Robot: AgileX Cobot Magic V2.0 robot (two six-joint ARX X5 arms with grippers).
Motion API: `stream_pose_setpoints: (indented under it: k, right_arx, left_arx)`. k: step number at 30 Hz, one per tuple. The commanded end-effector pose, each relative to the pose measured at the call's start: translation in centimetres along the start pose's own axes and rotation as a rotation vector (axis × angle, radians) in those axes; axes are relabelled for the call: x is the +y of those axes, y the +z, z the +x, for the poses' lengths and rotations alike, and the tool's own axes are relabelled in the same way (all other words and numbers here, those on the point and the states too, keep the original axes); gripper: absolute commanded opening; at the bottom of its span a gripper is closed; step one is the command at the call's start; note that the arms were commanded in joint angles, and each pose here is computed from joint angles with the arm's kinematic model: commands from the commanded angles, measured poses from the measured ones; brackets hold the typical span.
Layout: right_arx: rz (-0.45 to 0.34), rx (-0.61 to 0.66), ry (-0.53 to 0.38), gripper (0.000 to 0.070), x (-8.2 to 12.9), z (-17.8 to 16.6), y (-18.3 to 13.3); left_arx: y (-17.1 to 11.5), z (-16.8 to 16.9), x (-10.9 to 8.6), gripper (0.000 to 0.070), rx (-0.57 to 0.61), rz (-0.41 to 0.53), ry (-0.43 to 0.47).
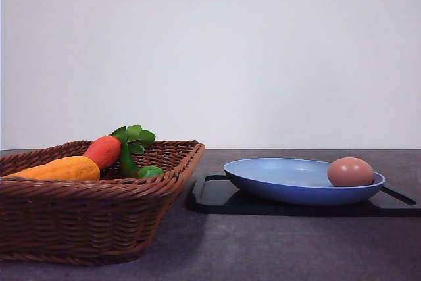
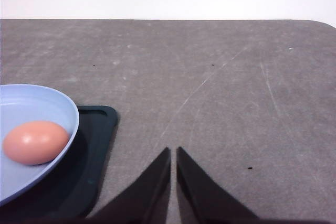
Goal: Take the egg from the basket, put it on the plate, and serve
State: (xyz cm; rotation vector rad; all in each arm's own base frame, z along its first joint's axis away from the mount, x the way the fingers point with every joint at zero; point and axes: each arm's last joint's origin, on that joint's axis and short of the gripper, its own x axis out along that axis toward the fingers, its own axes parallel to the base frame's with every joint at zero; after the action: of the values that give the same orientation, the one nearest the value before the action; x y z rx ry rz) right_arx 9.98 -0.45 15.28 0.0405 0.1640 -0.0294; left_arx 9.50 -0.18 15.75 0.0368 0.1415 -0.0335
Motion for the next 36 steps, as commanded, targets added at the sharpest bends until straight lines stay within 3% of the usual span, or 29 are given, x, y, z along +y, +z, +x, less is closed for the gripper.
stream_pose_setpoints:
  k: [1,36]
  right_arx:
    - [0.013,-0.005,0.0,0.0,0.0,0.04,-0.12]
    - [0.013,-0.004,0.0,0.0,0.0,0.04,-0.12]
  left_arx:
    - [-0.82,0.26,-0.01,0.0,0.016,-0.005,0.001]
    - [-0.82,0.26,-0.01,0.0,0.016,-0.005,0.001]
